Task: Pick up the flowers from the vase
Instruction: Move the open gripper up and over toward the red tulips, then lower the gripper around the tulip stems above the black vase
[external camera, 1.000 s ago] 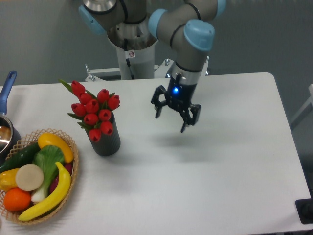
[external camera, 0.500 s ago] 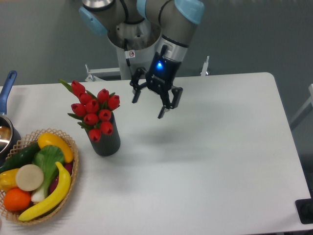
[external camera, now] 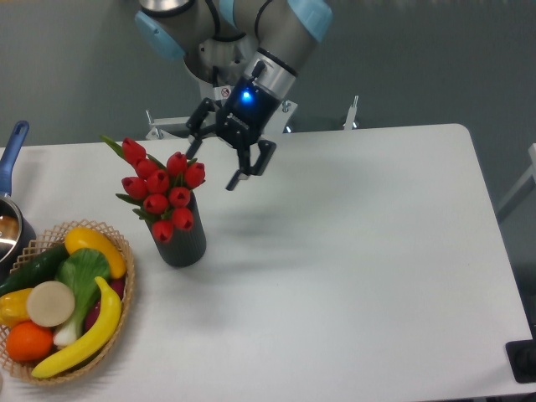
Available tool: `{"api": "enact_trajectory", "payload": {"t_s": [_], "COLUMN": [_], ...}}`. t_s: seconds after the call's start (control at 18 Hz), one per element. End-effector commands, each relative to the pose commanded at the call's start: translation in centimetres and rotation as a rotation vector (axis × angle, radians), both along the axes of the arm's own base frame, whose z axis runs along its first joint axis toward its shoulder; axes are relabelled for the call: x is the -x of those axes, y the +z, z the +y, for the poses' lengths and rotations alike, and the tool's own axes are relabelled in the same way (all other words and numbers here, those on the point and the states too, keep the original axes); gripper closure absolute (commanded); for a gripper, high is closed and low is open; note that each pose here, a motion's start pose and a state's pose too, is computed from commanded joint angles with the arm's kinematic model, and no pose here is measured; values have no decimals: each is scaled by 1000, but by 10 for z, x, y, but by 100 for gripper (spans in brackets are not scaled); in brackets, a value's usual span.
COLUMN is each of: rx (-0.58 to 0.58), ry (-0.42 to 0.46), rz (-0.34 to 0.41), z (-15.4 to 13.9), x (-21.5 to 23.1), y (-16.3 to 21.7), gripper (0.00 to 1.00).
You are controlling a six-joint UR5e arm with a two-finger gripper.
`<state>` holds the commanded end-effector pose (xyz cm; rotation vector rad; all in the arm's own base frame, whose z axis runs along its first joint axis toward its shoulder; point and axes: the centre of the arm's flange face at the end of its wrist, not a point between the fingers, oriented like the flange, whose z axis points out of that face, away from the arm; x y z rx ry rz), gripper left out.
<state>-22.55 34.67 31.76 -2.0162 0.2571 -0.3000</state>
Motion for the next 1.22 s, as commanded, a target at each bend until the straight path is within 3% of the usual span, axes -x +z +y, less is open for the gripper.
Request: {"api": "enact_trajectory", "payload": {"t_s": [0.78,1.22], "rx": [-40,-67], "ry": [-40,-114], "rz": [-40,-73], "z": [26,50], "x": [38,19], "y": [-17,-22], "gripper": [0,0]}}
